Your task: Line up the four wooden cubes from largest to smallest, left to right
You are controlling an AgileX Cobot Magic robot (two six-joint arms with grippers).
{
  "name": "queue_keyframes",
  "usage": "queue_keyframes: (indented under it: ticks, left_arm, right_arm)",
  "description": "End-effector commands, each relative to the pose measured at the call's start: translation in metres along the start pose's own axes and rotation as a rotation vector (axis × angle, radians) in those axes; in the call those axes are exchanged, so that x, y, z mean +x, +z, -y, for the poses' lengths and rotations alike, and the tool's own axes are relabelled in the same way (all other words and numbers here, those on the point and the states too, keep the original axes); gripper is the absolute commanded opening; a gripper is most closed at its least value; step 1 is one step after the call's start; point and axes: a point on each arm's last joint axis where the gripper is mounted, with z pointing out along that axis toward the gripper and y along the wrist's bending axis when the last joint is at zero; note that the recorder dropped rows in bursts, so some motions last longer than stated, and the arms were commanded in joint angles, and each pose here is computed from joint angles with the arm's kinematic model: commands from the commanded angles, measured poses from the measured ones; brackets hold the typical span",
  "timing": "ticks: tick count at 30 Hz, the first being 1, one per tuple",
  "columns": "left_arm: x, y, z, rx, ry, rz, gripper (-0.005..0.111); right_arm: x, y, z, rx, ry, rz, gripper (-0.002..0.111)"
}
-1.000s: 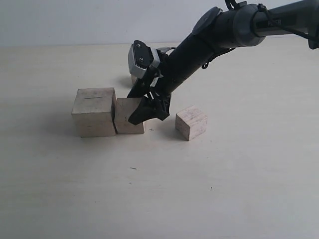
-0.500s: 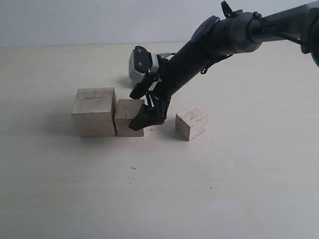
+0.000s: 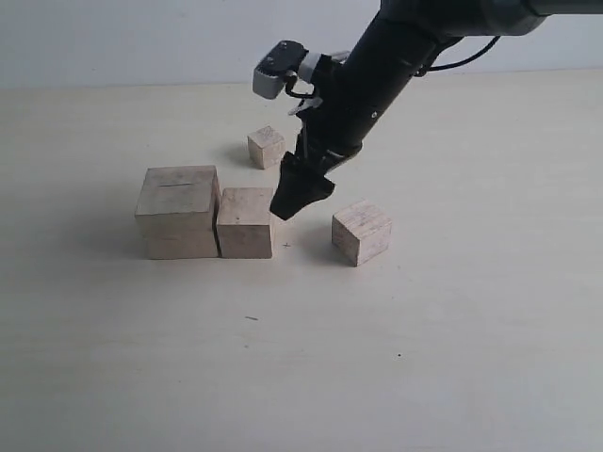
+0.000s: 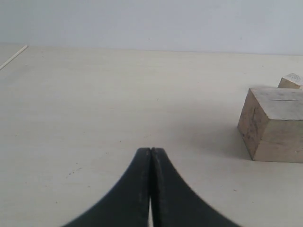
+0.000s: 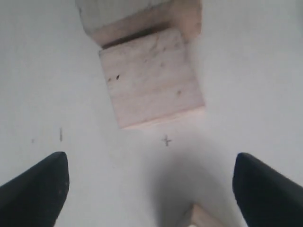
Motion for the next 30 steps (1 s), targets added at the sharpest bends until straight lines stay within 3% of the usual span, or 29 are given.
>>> queue_keyframes:
  ticks: [1, 5, 11, 21, 30]
  left_arm:
    - [0.0, 0.0, 0.0, 0.0, -0.007, 0.014, 0.0]
    - [0.0, 0.0, 0.0, 0.0, -0.007, 0.014, 0.0]
    - [0.0, 0.0, 0.0, 0.0, -0.007, 0.014, 0.0]
    - [0.0, 0.0, 0.0, 0.0, -0.007, 0.014, 0.0]
    - [0.0, 0.0, 0.0, 0.0, -0.007, 0.014, 0.0]
  right_arm:
    - [-0.001, 0.006, -0.016, -0.058, 0.054, -0.082, 0.08]
    - [-0.007, 0.023, -0.028, -0.088, 0.008, -0.111, 0.071]
    - [-0.001, 0.049, -0.028, -0.009, 0.033, -0.238, 0.078]
    - [-0.012, 0.06, -0.018, 0.054, 0.089, -0.09, 0.078]
    - [-0.007, 0.078, -0.008, 0.081, 0.109, -0.077, 0.078]
